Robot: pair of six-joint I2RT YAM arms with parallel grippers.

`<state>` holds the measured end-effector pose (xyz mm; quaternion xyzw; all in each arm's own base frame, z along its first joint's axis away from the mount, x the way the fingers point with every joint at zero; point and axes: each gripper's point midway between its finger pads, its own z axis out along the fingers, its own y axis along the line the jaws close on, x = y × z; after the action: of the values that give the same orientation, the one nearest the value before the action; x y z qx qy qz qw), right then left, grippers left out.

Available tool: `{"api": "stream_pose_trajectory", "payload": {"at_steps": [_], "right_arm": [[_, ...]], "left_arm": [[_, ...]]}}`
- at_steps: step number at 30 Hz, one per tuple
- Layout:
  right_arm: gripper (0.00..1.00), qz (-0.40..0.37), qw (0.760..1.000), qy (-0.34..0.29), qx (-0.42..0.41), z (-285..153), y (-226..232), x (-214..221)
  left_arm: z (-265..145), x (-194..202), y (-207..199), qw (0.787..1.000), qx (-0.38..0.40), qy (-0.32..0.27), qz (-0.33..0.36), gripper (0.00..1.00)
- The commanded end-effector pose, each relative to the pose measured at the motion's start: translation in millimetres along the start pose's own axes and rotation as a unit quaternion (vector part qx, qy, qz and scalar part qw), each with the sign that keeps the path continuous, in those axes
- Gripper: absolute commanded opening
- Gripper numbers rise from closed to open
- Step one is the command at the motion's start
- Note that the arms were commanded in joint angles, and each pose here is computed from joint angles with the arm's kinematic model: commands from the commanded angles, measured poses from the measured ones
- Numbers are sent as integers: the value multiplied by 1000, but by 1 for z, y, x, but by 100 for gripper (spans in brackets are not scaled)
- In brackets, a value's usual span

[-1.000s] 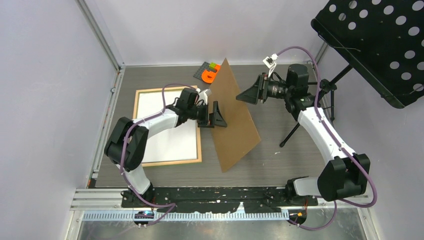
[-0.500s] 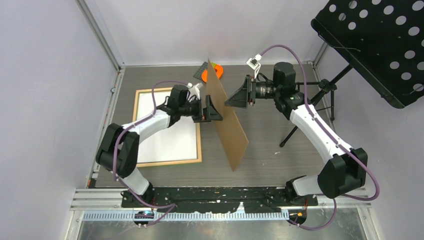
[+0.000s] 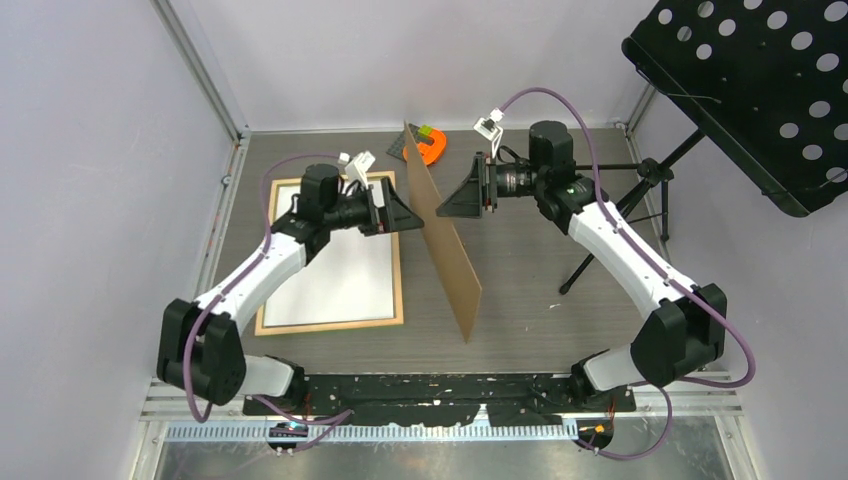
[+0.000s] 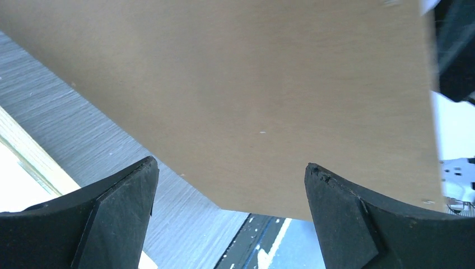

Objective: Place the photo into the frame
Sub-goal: Turn over the photo frame item at the center of the board.

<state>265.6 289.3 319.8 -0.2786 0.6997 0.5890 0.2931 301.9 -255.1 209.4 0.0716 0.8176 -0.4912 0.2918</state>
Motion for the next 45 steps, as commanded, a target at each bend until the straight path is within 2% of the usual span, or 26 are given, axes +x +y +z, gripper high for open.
{"api": "stream_pose_trajectory", "payload": {"at_steps": [1, 9, 18, 27, 34, 42, 45], "right_arm": [[77, -42, 999, -8, -11, 3, 19, -19], [77, -46, 999, -1, -19, 10, 24, -18], [78, -44, 998, 15, -33, 19, 26, -2], [77, -57, 998, 20, -21, 20, 19, 3], [77, -42, 999, 16, 18, 12, -11, 10], [77, -19, 998, 12, 63, -4, -56, 23], [77, -8, 997, 20, 77, -5, -74, 37]], "left_arm": [[-27, -29, -46, 999, 12, -28, 25, 99], [-41, -49, -76, 998, 8, -37, -52, 99], [-31, -52, -77, 991, 12, -21, -130, 99], [-39, -36, -66, 989, -18, -14, -145, 99], [-45, -27, -47, 989, -54, -23, -133, 84], [-44, -17, -33, 989, -67, -25, -127, 59], [-42, -16, -28, 989, -62, -30, -128, 45]]}}
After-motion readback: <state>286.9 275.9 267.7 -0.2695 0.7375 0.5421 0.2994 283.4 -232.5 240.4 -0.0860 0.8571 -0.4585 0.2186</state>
